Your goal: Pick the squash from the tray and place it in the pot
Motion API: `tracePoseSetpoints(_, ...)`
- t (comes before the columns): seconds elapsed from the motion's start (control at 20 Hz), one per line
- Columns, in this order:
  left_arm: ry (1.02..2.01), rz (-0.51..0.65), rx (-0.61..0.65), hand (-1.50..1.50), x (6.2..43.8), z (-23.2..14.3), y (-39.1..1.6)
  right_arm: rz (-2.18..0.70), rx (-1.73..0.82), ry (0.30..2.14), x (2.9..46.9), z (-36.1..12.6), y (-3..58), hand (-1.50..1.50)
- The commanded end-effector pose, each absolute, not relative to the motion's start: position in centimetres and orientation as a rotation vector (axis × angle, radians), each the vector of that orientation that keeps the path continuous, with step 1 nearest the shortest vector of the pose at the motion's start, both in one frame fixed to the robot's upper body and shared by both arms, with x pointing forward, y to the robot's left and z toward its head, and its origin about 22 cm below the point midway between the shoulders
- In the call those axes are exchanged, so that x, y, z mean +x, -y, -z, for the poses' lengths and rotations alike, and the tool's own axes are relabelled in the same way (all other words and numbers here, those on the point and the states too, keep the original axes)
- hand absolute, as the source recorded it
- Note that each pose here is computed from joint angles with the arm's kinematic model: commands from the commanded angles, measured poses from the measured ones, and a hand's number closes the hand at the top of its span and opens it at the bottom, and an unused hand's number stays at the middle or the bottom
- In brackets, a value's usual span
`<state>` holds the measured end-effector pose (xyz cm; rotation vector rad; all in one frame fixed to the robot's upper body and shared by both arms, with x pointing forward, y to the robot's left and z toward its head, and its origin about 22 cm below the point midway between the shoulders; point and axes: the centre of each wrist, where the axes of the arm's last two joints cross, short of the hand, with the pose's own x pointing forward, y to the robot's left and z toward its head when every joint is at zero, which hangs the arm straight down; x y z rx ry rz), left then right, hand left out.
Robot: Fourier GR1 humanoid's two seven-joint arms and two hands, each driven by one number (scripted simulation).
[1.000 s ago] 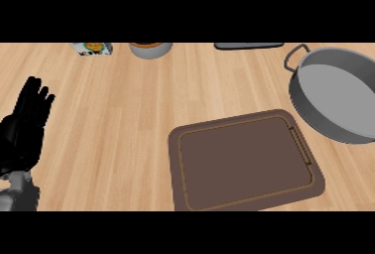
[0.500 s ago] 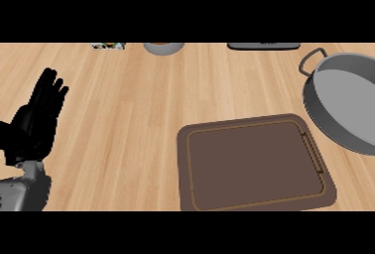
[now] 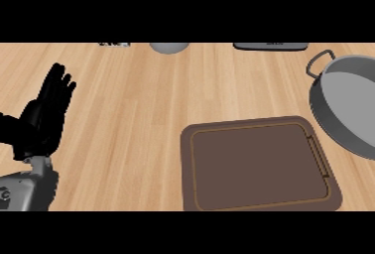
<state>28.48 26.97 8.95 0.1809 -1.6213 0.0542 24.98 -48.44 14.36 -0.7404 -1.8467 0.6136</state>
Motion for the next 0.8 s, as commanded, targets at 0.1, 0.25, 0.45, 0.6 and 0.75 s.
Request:
tracePoseSetpoints(0.1,1.626,-0.041,0.169,0.0,29.1,-8.5,-26.9,-0.756,-1.108,1.769,27.2,-13.2,49.1,1.5)
tracePoseSetpoints(0.25,1.62,-0.044,0.156,0.0,29.6,-8.7,-27.2,-0.757,-1.111,1.734,29.3,-10.0,49.6,1.5)
tracePoseSetpoints(0.45,1.625,-0.039,0.165,0.0,29.8,-9.4,-27.7,-0.816,-1.092,1.692,31.9,-8.9,49.2,1.5)
tracePoseSetpoints(0.6,1.63,-0.049,0.167,0.0,30.0,-8.8,-25.8,-0.718,-0.939,1.657,32.2,-8.2,50.0,1.5)
tracePoseSetpoints(0.75,1.634,-0.032,0.15,0.0,29.3,-8.2,-26.0,-0.687,-0.89,1.547,33.8,-6.1,47.7,-1.5)
